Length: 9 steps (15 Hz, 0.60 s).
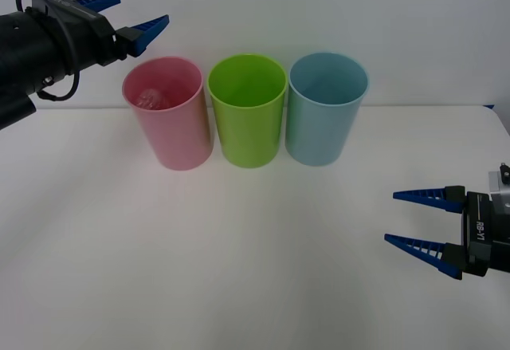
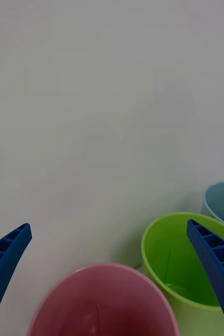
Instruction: Put cans in the blue bin and PET bottles in the pink bin and trash in the green bin.
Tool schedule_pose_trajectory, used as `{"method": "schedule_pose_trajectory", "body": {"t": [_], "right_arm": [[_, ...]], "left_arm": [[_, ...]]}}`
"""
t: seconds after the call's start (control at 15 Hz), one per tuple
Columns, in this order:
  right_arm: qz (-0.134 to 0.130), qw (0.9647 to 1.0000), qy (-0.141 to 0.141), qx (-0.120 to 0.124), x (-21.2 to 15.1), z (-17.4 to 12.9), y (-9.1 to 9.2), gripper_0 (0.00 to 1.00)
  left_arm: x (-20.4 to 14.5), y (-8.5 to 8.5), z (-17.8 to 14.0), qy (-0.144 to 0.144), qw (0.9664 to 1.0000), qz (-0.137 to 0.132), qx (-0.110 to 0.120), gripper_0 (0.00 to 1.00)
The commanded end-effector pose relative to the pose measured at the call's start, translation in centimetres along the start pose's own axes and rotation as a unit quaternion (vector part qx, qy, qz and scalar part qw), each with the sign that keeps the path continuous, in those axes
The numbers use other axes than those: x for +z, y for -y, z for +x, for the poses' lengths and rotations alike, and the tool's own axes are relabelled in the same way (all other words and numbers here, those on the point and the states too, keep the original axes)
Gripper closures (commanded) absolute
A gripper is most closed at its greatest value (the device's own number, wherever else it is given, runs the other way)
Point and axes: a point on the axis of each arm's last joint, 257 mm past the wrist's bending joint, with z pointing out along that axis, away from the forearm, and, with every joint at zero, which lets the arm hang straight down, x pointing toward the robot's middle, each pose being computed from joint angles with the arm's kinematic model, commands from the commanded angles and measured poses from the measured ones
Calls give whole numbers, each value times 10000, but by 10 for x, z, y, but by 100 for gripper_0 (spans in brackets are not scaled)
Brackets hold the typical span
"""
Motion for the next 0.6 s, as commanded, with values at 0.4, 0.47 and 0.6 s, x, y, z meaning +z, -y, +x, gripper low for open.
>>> {"method": "schedule_pose_trajectory", "body": {"t": [0.4, 0.47, 0.6], "right_arm": [[0, 10000, 0, 0, 0, 0, 0, 22], [0, 10000, 0, 0, 0, 0, 0, 22], [0, 10000, 0, 0, 0, 0, 0, 22]], "left_arm": [[-106, 48, 36, -550, 9911, 1159, -353, 0], [-117, 50, 47, -684, 9895, 1223, -343, 0], [-139, 57, 71, -973, 9857, 1333, -350, 0]]}}
